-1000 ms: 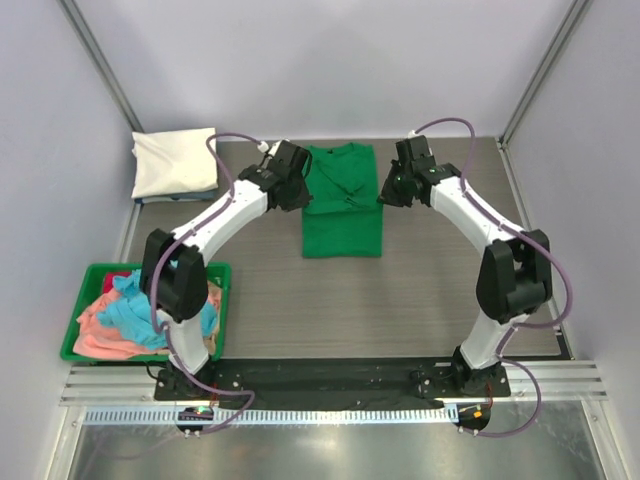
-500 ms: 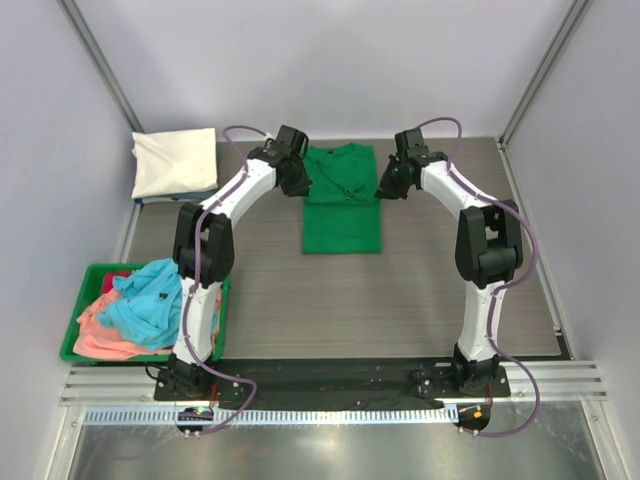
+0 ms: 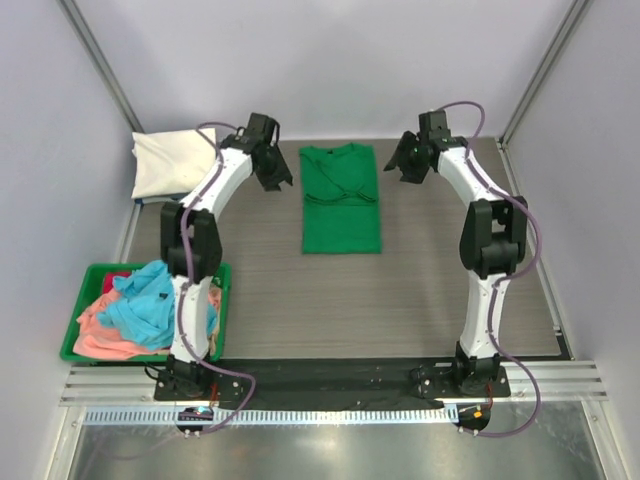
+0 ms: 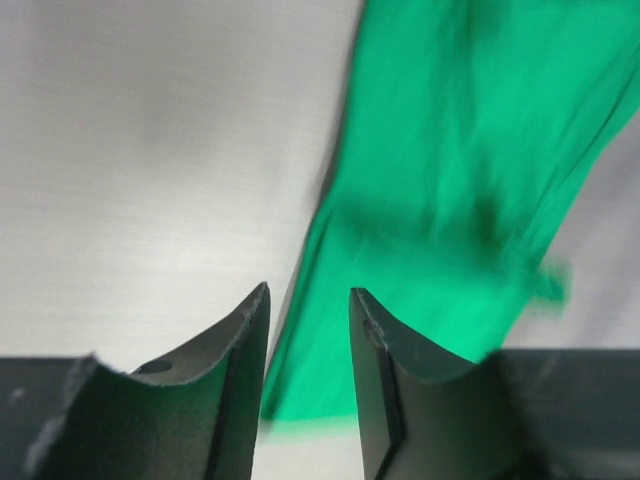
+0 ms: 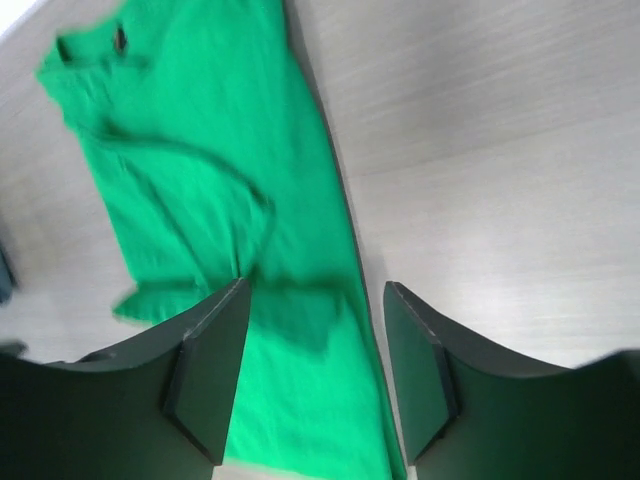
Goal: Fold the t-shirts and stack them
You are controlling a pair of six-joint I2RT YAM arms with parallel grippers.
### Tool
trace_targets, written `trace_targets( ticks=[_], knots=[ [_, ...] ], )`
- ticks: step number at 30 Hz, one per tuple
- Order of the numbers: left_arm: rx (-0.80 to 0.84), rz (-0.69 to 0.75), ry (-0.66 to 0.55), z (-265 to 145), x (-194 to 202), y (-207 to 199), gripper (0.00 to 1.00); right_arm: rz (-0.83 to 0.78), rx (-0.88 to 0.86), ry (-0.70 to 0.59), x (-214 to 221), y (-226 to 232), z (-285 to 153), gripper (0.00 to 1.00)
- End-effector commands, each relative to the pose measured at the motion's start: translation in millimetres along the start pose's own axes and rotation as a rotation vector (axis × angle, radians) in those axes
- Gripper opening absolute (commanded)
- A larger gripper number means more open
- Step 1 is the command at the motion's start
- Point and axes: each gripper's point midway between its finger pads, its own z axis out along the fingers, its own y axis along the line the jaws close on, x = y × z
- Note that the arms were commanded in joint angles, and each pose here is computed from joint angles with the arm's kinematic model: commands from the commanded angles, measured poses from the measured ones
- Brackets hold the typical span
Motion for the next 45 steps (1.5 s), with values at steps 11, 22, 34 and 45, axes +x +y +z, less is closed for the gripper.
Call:
trace_targets(
  ticks=[11, 22, 34, 45],
  knots=[
    [0.216, 0.113, 0.151, -9.6, 157.9, -24.0, 0.35, -0.179, -0.163, 0.158, 128.3, 67.5, -17.6, 0.50],
    [0.126, 0.138, 0.217, 5.7, 205.9, 9.6, 0.32, -0.223, -0.140, 0.166, 123.4, 83.9, 40.5, 0.47],
    [0.118, 0.147, 0.238, -8.9, 225.1, 31.3, 0.30, -0.193, -0.284, -0.086, -8.1, 144.6, 36.9, 0.48],
    [0.121, 0.205, 0.033, -82.1, 172.3, 19.9, 0.56, -0.146, -0.222, -0.046, 73.5, 68.1, -67.9, 0.60]
  ],
)
